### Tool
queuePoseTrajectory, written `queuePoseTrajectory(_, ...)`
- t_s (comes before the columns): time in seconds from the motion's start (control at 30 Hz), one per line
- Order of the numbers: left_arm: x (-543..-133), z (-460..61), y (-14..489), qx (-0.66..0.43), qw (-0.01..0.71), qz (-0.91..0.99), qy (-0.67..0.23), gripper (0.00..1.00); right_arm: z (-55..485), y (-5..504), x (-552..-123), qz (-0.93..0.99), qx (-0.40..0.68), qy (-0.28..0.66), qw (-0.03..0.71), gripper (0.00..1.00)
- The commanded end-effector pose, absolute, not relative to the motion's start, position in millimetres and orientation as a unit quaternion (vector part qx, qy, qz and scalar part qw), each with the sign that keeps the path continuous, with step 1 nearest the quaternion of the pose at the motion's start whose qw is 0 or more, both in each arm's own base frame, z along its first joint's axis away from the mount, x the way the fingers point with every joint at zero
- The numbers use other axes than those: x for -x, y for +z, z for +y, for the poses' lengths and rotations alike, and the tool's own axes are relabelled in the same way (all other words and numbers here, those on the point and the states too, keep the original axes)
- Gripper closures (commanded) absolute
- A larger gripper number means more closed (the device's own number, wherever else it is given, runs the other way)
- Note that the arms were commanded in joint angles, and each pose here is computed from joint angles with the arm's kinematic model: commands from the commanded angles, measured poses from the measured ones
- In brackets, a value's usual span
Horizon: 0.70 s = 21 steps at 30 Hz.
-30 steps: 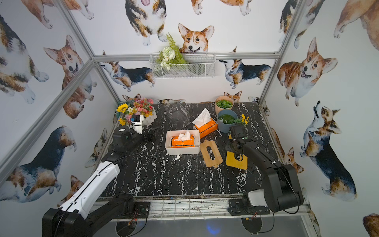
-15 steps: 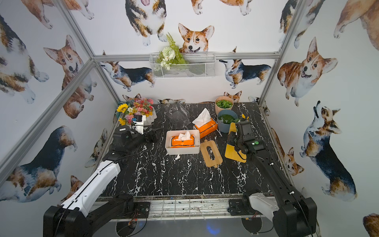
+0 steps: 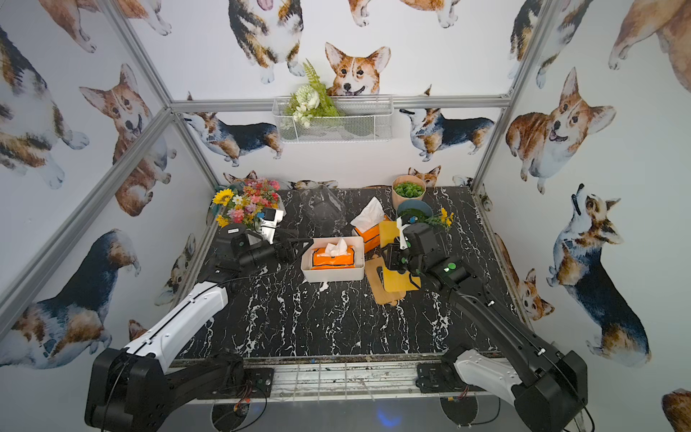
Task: Put the tissue paper into the tissue box
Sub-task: Pick up the box lid from the center of the board.
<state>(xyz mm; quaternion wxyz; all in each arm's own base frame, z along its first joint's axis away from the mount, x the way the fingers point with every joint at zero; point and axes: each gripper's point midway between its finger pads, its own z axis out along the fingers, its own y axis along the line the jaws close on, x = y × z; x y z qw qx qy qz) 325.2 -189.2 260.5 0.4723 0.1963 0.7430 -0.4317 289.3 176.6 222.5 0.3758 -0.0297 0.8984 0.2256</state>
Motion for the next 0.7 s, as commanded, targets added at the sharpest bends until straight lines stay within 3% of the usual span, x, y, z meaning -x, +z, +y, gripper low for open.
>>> queuePoseTrajectory(0.0,-313.7,-206.0,269.5,-0.231,0.448,0.72,-0.477,0.0,207.3,231.7,-291.2,0.878,0.094,0.239,0.405,0.88)
queuePoseTrajectory(0.33,-303.5,-235.9,247.9,-0.25,0.333,0.726,-0.548,0.01,274.9,205.6,-268.0,0.857,0.233,0.232,0.397,0.91)
queuePoseTrajectory(0.67,-304.4,-248.2,215.4,-0.24,0.252,0.761,-0.548,0.13,300.4,198.8,-256.0,0.834,0.29,0.226,0.41,0.92)
